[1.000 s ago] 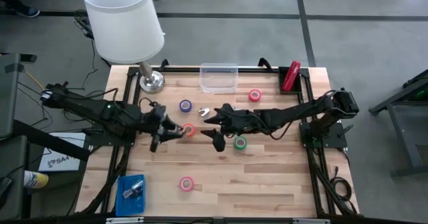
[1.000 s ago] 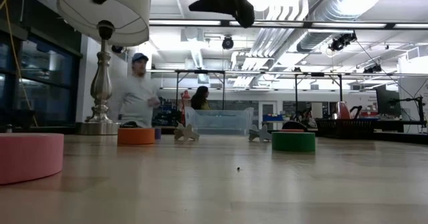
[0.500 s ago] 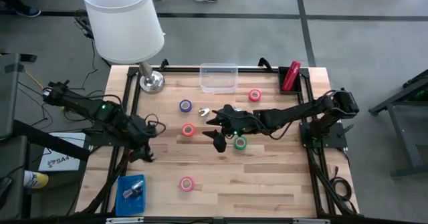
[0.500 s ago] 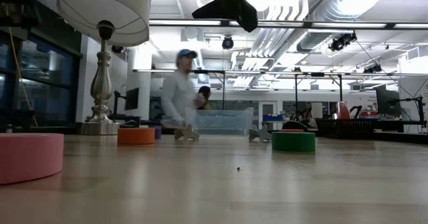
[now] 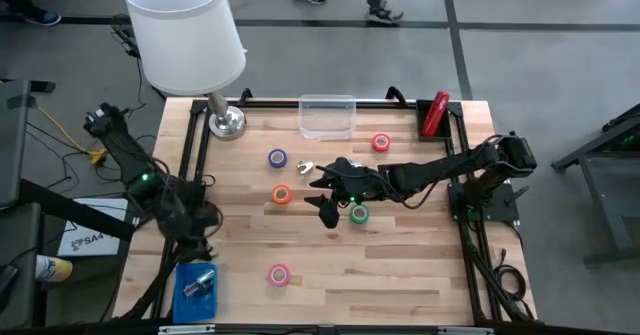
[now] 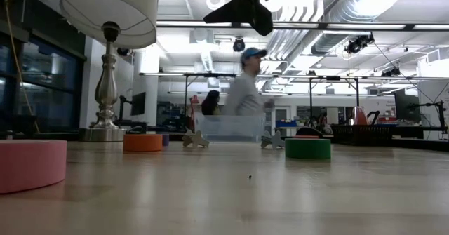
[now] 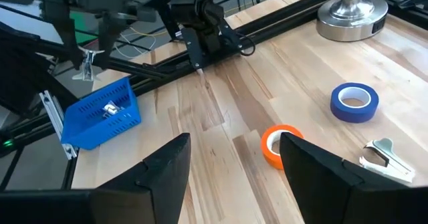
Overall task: Pick and place Stapler, Stapler remover, tape
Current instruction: Put the gray staple remover into the blue bin
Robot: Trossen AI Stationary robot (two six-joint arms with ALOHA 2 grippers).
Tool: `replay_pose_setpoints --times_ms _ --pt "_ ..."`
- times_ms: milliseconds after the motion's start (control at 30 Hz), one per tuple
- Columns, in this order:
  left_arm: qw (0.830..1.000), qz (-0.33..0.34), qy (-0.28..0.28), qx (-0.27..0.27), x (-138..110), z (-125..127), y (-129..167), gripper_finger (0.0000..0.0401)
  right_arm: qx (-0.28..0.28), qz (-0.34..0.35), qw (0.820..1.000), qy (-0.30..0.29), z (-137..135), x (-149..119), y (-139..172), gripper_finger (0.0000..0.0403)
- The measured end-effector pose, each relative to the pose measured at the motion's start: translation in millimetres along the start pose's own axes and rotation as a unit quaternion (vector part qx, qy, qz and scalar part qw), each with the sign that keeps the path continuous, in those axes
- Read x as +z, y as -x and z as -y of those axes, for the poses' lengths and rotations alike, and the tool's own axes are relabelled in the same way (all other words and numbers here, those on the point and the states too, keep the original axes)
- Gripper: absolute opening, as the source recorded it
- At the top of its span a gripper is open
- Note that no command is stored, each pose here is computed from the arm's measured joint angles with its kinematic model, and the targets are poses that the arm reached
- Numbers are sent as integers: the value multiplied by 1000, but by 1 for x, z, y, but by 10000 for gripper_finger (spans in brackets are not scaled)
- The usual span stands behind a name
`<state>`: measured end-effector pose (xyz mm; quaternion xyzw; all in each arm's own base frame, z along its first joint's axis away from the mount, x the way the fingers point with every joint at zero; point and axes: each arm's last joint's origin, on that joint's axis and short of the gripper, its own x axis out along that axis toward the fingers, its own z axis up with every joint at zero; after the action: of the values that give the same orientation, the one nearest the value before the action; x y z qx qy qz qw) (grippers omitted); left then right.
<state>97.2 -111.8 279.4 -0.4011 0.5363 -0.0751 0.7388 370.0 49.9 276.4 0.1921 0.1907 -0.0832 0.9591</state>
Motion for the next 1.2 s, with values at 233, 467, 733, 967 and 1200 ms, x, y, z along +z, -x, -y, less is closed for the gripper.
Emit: replay_pose_setpoints --times_ms 233,467,733,967,1200 --pt "995 -52 55 62 -25 8 -29 143 0 0 1000 1 0 0 0 222" --pt "985 -74 82 133 -46 10 -60 143 0 0 1000 2 0 0 0 222" --pt "975 -103 93 173 -58 11 -92 143 -1 -3 1000 2 0 0 0 222" --pt "967 -121 77 212 -62 7 -112 143 -2 -9 1000 4 1 -2 0 223" --pt "962 -128 71 229 -63 4 -118 154 24 -33 999 14 0 -4 0 222"
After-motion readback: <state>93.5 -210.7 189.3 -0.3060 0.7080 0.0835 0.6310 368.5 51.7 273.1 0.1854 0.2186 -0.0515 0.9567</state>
